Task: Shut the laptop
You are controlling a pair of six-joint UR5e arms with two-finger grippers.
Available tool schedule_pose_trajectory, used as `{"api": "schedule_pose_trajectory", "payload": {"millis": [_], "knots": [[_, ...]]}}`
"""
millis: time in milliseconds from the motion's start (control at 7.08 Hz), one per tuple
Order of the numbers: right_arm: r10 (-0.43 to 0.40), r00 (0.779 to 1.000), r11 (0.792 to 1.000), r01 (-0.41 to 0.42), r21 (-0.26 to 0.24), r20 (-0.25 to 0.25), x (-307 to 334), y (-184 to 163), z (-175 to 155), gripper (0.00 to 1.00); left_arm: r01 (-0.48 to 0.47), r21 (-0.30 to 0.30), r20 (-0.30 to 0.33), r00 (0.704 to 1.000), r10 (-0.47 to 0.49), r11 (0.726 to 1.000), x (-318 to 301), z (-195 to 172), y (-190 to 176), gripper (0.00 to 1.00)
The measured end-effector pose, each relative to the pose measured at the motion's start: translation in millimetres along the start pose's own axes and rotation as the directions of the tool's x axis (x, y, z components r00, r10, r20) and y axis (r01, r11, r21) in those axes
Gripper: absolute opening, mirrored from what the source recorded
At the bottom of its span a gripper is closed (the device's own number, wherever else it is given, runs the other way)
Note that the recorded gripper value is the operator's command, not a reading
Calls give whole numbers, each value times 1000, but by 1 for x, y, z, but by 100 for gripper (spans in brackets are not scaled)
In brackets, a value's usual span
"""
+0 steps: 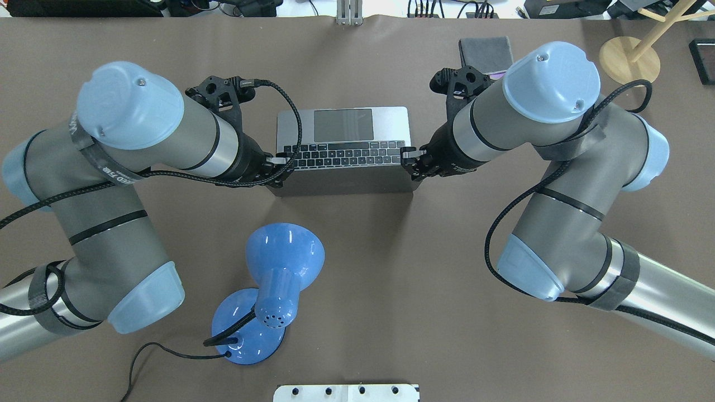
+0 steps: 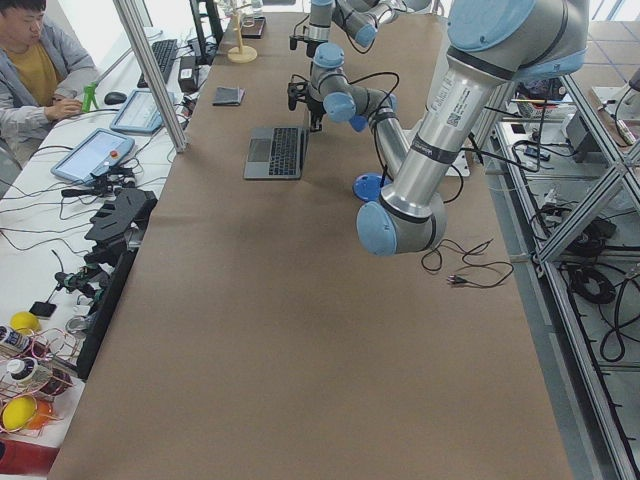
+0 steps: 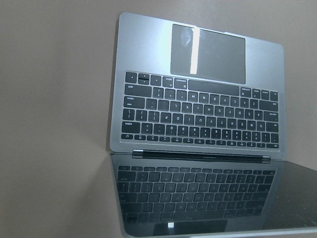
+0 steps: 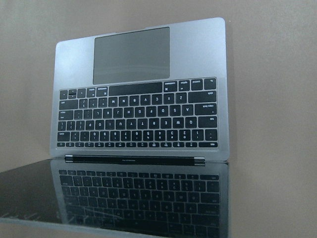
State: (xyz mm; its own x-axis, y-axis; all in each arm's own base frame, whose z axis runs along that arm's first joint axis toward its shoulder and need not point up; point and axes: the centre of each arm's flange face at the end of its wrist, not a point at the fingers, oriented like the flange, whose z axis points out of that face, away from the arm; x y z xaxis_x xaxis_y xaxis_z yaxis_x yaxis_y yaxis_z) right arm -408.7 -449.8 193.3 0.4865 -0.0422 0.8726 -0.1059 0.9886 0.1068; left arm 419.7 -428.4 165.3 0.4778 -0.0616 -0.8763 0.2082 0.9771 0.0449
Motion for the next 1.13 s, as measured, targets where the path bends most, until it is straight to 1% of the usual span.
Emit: {"api": "schedule_pose_trajectory", "payload": {"millis": [283, 565, 848, 1130], "knots": [[15, 1000, 1000, -15, 26, 2, -3, -16, -5, 0, -16, 35, 11, 1000, 16, 999, 9, 6, -8, 0], [32, 999, 998, -31, 53, -12, -10, -39, -2, 0, -27, 63, 18, 999, 26, 998, 11, 6, -19, 0], [48, 998, 996, -46, 72, -33, -14, -60, 6, 0, -34, 115, 34, 999, 30, 993, 11, 11, -49, 0], [68, 996, 995, -63, 78, -57, -16, -81, 17, 0, -25, 152, 41, 999, 19, 988, 8, 47, -84, 0]]}}
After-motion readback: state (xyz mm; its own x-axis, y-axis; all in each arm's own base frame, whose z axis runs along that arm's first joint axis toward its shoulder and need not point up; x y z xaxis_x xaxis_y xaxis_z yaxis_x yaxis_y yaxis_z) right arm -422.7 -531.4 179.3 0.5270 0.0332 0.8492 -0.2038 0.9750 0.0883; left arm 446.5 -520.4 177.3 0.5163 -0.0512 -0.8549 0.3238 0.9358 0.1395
